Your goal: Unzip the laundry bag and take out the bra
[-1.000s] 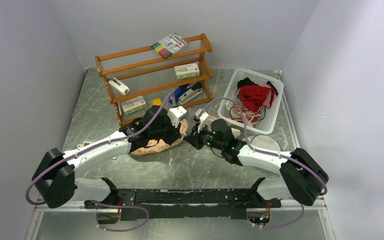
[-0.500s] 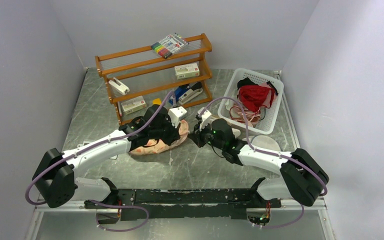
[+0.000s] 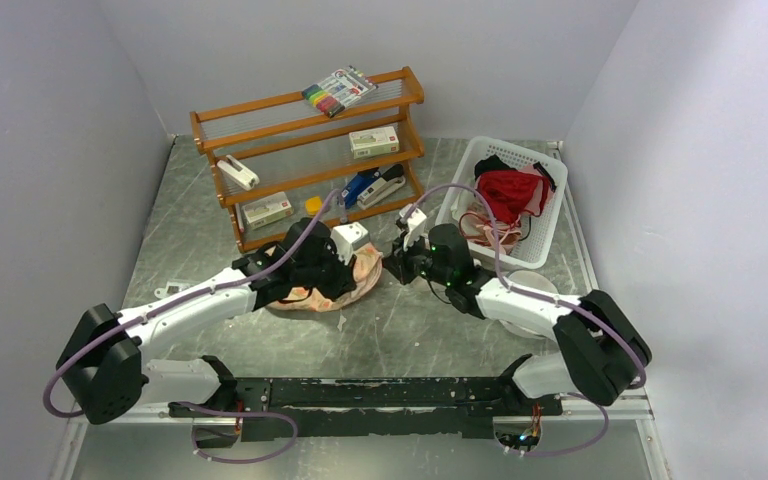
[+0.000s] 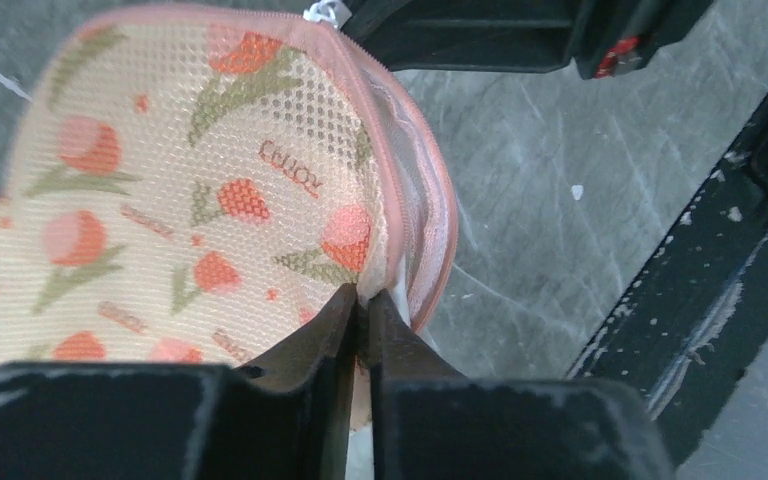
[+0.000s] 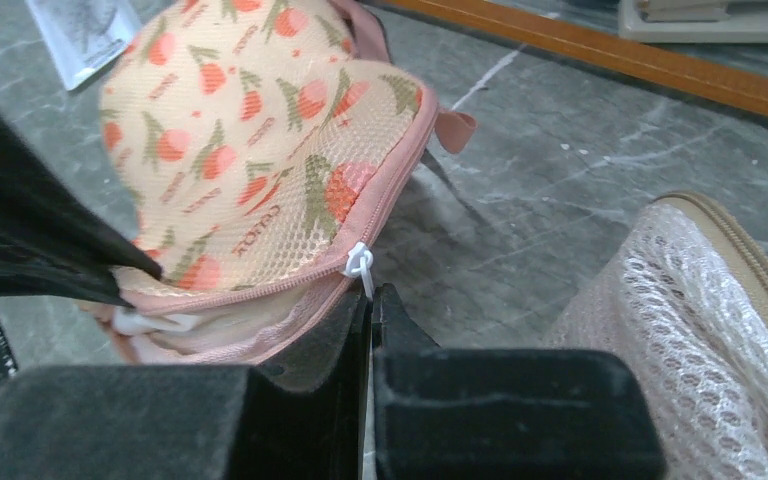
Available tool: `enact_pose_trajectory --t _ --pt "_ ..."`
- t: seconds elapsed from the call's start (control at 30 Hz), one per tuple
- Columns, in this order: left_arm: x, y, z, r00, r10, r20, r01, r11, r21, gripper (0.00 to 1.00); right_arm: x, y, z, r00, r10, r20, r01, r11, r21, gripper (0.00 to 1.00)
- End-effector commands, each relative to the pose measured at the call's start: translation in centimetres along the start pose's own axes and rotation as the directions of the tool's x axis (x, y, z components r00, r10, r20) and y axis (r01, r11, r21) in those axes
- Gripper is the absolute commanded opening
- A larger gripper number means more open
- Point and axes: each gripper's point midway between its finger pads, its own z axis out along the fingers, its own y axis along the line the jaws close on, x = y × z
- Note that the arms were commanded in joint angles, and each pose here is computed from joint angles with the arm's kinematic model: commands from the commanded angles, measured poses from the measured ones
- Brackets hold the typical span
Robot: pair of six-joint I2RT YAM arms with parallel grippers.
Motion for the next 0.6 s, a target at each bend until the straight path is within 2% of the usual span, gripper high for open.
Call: enact_pose_trajectory --t 0.0,0.1,0.2,0.27,0.4,0.57 --pt "0.6 -1.2 -0.2 0.999 -0.036 -0.003 0.036 0.997 0.062 0.27 -1.3 1.4 -1.4 0.998 -0.039 0.053 0.043 0.997 -0.066 0.00" --pt "-1.2 -2.3 -0.7 0.997 -0.042 0.067 0.033 0.992 0.119 0.42 -0.9 3.0 -2.3 0.998 -0.023 0.051 0.030 0.991 -0.130 0.00" --pt "-3.4 -3.5 -1.3 0.988 -0.063 0.144 0.037 0.984 0.177 0.52 -0.6 4.3 -2.9 0.999 0.001 0.050 0.007 0.985 -0.172 0.00" --pt "-4.5 -3.8 -1.5 0.980 -0.092 0.174 0.059 0.981 0.186 0.81 -0.4 4.8 -3.2 0.999 0.020 0.048 -0.010 0.983 -0.184 0.00" --pt "-5.6 -2.9 -1.2 0.971 -0.132 0.201 0.106 0.985 0.138 0.81 -0.1 5.8 -3.7 0.998 0.050 0.049 -0.039 0.976 -0.216 0.00" --pt "-5.4 -1.8 -0.3 0.980 -0.119 0.158 0.108 0.991 0.073 0.68 0.5 6.7 -4.0 0.997 0.063 0.037 -0.051 0.965 -0.255 0.00"
